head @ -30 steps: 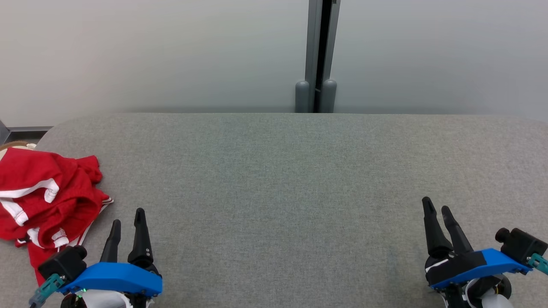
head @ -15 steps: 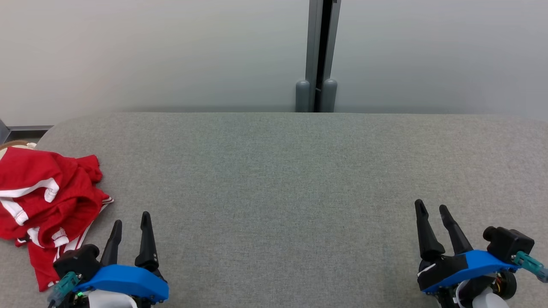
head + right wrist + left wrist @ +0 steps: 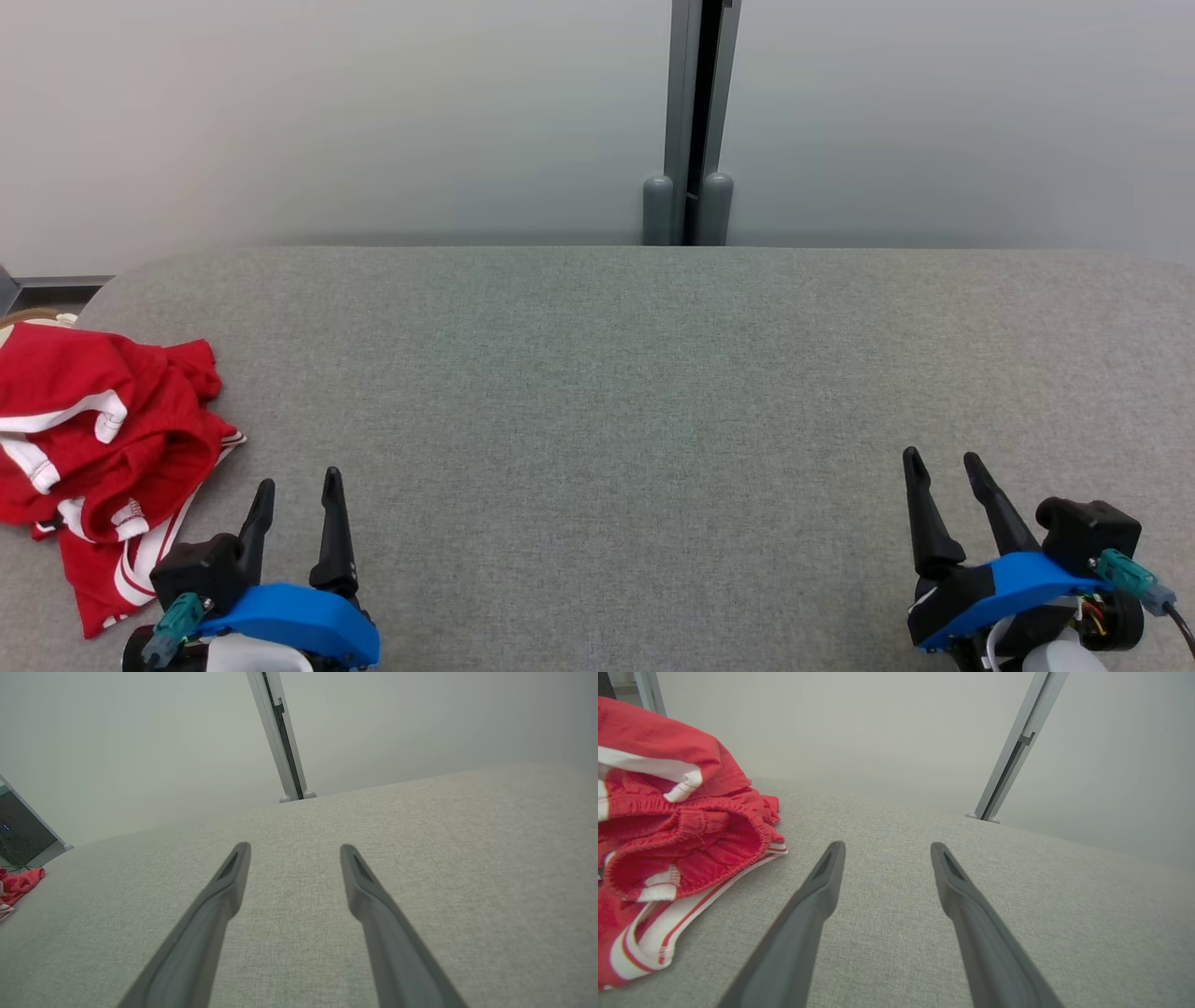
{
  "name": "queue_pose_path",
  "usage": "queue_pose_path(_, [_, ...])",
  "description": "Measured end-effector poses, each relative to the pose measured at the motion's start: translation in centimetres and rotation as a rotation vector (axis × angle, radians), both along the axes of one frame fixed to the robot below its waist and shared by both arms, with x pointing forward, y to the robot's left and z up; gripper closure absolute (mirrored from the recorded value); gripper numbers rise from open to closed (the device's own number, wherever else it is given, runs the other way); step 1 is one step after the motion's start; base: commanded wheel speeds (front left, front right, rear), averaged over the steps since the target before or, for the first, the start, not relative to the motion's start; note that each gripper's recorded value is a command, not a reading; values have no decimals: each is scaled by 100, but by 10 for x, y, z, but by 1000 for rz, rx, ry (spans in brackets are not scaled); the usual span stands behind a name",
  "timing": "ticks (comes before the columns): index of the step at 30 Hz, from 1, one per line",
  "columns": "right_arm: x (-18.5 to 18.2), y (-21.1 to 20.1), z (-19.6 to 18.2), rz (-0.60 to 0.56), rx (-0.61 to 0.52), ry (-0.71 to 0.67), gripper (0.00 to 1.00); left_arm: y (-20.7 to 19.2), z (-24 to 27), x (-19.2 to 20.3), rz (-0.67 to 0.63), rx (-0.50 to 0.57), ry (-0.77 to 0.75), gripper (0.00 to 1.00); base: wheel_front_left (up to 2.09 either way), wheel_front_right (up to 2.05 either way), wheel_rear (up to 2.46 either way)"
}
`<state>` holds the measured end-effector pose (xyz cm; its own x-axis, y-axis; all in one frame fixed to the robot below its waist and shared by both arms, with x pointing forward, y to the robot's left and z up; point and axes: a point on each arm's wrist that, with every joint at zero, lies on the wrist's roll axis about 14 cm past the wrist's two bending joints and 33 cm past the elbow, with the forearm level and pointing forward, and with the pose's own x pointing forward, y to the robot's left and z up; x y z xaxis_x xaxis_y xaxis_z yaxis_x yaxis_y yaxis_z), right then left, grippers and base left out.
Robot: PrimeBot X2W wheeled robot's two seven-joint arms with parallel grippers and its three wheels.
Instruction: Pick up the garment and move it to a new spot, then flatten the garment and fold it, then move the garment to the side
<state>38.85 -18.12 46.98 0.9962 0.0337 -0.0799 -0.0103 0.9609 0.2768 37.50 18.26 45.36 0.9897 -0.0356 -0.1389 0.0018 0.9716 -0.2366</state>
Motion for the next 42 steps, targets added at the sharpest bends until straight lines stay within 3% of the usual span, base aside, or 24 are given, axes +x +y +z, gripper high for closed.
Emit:
queue_pose_path(27, [-6,-8,-11,16,-213,11,0,-4,-7,-5,-36,188,-15,0,0,0,0])
queue_pose_path(42, [-1,10,-14,95,-311,0,0,4,-11,-12,-32,273,-12,0,0,0,0])
